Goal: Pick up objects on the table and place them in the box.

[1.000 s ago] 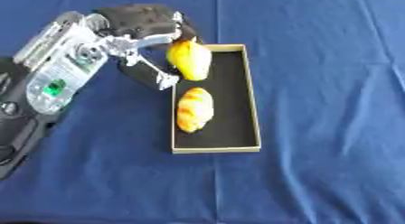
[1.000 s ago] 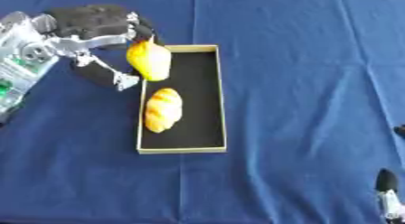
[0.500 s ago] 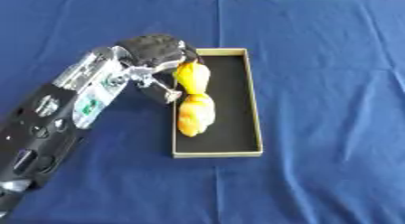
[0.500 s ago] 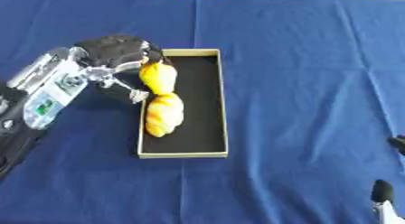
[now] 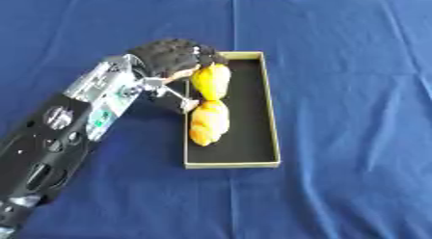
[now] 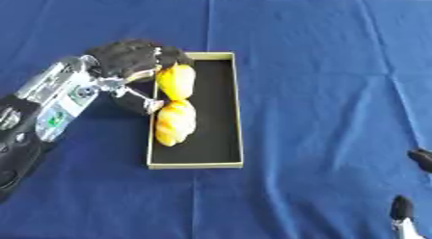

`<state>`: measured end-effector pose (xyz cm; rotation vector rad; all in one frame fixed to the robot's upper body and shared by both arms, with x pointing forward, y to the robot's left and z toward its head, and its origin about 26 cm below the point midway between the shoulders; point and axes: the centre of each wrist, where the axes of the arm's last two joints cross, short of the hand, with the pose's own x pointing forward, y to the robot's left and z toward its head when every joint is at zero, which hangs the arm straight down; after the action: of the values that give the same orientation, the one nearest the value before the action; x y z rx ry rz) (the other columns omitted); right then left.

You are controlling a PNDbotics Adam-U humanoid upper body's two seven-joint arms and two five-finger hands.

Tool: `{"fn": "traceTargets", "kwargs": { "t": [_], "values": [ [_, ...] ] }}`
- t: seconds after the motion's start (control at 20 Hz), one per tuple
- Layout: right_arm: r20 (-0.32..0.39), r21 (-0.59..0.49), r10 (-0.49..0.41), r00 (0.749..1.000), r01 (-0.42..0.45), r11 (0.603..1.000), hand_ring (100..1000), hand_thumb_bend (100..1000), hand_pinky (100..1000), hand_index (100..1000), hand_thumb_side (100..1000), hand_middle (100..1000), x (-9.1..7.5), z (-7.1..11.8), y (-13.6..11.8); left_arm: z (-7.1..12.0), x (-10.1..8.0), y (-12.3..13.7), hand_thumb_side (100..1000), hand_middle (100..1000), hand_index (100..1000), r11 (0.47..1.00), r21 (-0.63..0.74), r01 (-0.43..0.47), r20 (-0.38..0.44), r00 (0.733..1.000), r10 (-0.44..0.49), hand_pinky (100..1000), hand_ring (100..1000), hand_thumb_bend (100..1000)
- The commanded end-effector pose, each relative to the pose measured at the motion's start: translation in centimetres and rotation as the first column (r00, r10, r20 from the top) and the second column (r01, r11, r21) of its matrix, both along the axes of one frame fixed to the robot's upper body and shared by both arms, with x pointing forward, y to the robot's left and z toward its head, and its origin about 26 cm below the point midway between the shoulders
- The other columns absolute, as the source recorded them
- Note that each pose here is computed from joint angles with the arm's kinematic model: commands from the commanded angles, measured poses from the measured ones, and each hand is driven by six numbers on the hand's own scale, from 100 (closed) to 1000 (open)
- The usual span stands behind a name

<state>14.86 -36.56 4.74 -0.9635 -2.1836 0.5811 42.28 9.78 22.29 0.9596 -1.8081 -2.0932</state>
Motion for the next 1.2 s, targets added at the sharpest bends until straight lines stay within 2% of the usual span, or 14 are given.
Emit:
{"fn": "traceTargets", "kwargs": {
  "t": [0.05, 0.3, 0.55, 0.6, 0.65, 0.75, 0.8, 0.95, 1.05, 1.15, 1.2],
  "values": [
    [0.217, 0.110, 0.090, 0.972, -0.116, 0.987, 889, 100, 786, 924, 726, 808, -0.2, 0.0, 0.1, 1.5, -0.2, 0.3, 665, 898, 1000, 1.000, -0.004, -0.012, 0.074, 0.997, 0.012, 853, 928, 317],
    [0.211, 0.111, 0.088, 0.974, -0.113, 0.987, 889, 100, 786, 924, 730, 808, -0.3, -0.1, 0.3, 3.0, -1.1, 0.3, 619, 894, 1000, 0.998, -0.062, 0.018, 0.099, 0.995, -0.011, 856, 927, 258],
    [0.212, 0.114, 0.091, 0.973, -0.117, 0.987, 889, 100, 786, 923, 724, 808, -0.4, -0.2, 0.3, 5.8, -3.1, 0.4, 590, 885, 1000, 0.990, -0.116, 0.084, 0.112, 0.991, -0.071, 854, 920, 222],
    [0.213, 0.114, 0.092, 0.973, -0.119, 0.986, 889, 100, 786, 923, 720, 808, -0.4, -0.1, 0.3, 6.4, -3.7, 0.5, 698, 880, 1000, 0.986, -0.130, 0.104, 0.111, 0.990, -0.090, 859, 913, 100],
    [0.216, 0.115, 0.095, 0.972, -0.122, 0.986, 889, 100, 786, 923, 718, 808, -0.4, -0.1, 0.2, 7.0, -4.2, 0.6, 621, 878, 1000, 0.981, -0.147, 0.125, 0.105, 0.988, -0.110, 864, 910, 124],
    [0.220, 0.115, 0.099, 0.970, -0.127, 0.985, 888, 100, 785, 921, 712, 807, -0.4, 0.0, 0.1, 8.3, -5.1, 1.0, 669, 870, 1000, 0.966, -0.195, 0.170, 0.085, 0.984, -0.156, 873, 898, 100],
    [0.223, 0.116, 0.102, 0.969, -0.130, 0.985, 888, 100, 785, 922, 712, 807, -0.3, 0.0, 0.1, 8.9, -5.7, 1.2, 689, 863, 1000, 0.954, -0.226, 0.197, 0.077, 0.980, -0.184, 875, 891, 100],
    [0.232, 0.122, 0.107, 0.967, -0.138, 0.983, 888, 100, 785, 922, 708, 807, -0.3, 0.0, 0.0, 10.9, -7.6, 2.1, 652, 843, 1000, 0.894, -0.342, 0.290, 0.073, 0.957, -0.282, 877, 866, 100],
    [0.240, 0.127, 0.109, 0.965, -0.143, 0.982, 888, 100, 785, 921, 699, 807, -0.3, 0.1, -0.1, 12.2, -9.0, 3.2, 554, 810, 922, 0.840, -0.425, 0.338, 0.103, 0.940, -0.327, 865, 831, 100],
    [0.249, 0.127, 0.115, 0.962, -0.150, 0.980, 887, 100, 785, 919, 691, 807, -0.2, 0.2, -0.3, 13.1, -10.1, 4.4, 545, 792, 890, 0.782, -0.515, 0.351, 0.127, 0.934, -0.335, 866, 812, 100],
    [0.255, 0.126, 0.118, 0.960, -0.154, 0.980, 886, 100, 785, 915, 676, 806, -0.2, 0.4, -0.4, 13.4, -10.6, 5.0, 578, 771, 871, 0.753, -0.559, 0.346, 0.135, 0.935, -0.329, 868, 790, 100]
  ]
}}
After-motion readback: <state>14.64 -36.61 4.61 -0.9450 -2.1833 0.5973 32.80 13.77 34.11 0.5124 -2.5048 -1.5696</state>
